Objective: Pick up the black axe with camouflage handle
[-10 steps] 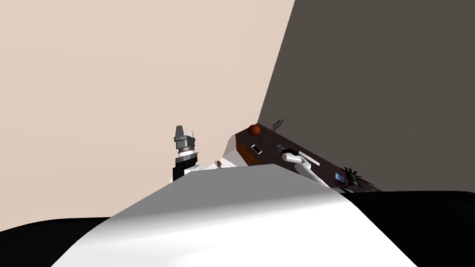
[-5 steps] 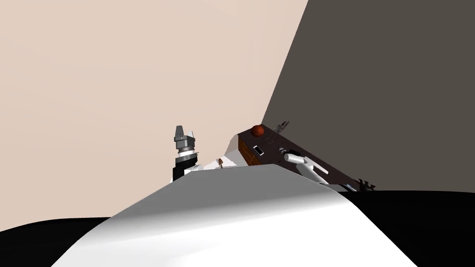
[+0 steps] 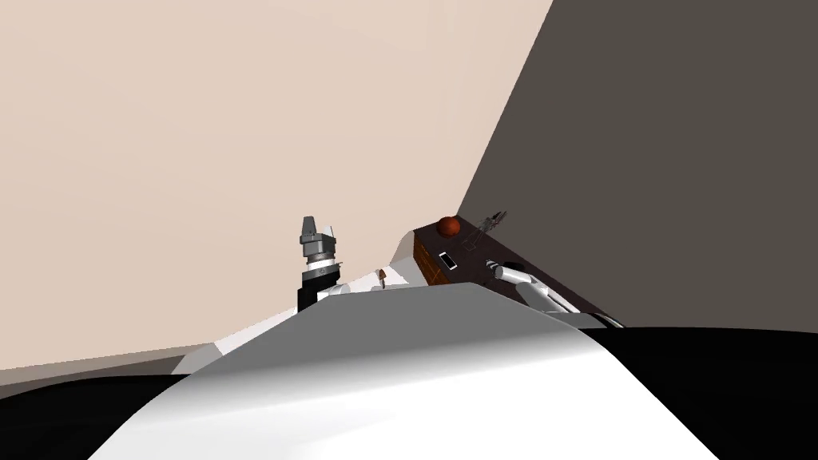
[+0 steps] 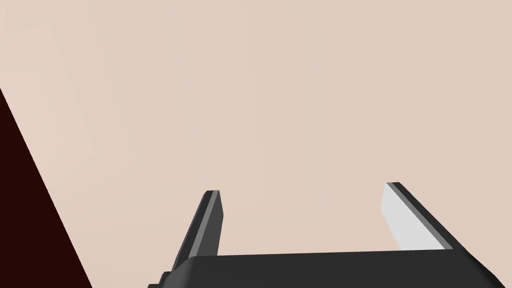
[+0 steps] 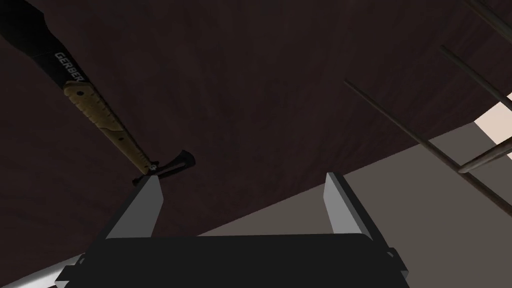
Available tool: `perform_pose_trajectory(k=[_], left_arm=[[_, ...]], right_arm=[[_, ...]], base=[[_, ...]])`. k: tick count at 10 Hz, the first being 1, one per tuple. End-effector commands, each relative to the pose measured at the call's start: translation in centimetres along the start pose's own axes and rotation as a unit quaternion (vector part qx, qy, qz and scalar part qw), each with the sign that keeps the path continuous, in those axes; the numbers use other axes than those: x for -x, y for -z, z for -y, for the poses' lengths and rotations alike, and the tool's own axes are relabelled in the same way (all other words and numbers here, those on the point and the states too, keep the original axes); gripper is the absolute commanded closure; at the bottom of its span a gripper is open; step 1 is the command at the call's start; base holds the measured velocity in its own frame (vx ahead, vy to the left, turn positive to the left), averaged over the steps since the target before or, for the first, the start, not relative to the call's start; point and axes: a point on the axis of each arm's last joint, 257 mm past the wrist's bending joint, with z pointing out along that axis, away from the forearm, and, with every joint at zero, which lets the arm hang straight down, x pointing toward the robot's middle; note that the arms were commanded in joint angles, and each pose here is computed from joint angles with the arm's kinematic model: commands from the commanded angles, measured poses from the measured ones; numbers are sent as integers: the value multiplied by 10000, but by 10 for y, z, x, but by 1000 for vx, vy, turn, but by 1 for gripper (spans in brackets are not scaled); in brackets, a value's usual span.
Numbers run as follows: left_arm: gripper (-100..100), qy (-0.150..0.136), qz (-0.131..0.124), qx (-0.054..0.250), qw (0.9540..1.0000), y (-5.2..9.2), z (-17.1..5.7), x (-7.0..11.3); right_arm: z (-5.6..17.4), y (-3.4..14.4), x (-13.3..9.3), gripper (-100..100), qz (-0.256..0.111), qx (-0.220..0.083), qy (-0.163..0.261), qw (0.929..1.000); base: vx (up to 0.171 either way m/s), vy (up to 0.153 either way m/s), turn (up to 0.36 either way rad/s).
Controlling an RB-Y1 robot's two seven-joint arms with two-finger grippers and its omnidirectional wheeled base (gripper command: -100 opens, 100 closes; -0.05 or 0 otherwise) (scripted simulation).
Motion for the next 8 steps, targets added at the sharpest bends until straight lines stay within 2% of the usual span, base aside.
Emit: perform_pose_trajectory(k=[1, 2, 3, 4, 5, 6, 8], left_arm=[[0, 0, 0, 0, 10000, 0, 0, 0], [0, 1, 0, -1, 10000, 0, 0, 0], [0, 0, 0, 0, 10000, 0, 0, 0], [0, 0, 0, 0, 10000, 0, 0, 0], [0, 1, 0, -1, 10000, 0, 0, 0], [0, 0, 0, 0, 10000, 0, 0, 0], [0, 0, 0, 0, 10000, 0, 0, 0]], right_arm=[[28, 0, -2, -100, -155, -356, -79, 9992], [24, 0, -2, -100, -158, -319, -66, 9993], [36, 0, -3, -100, -170, -436, -100, 9989], [56, 1, -5, -100, -304, -706, -173, 9969], [61, 1, -5, -100, -308, -745, -185, 9966], [83, 4, -7, -100, -434, -1014, -279, 9935], [83, 4, -8, -100, -448, -1027, -280, 9933]], base=[[-39, -69, 214], [-37, -71, 132], [-17, -32, 5], [-41, -31, 240], [-37, -43, 157], [-50, -60, 278], [-31, -35, 62]])
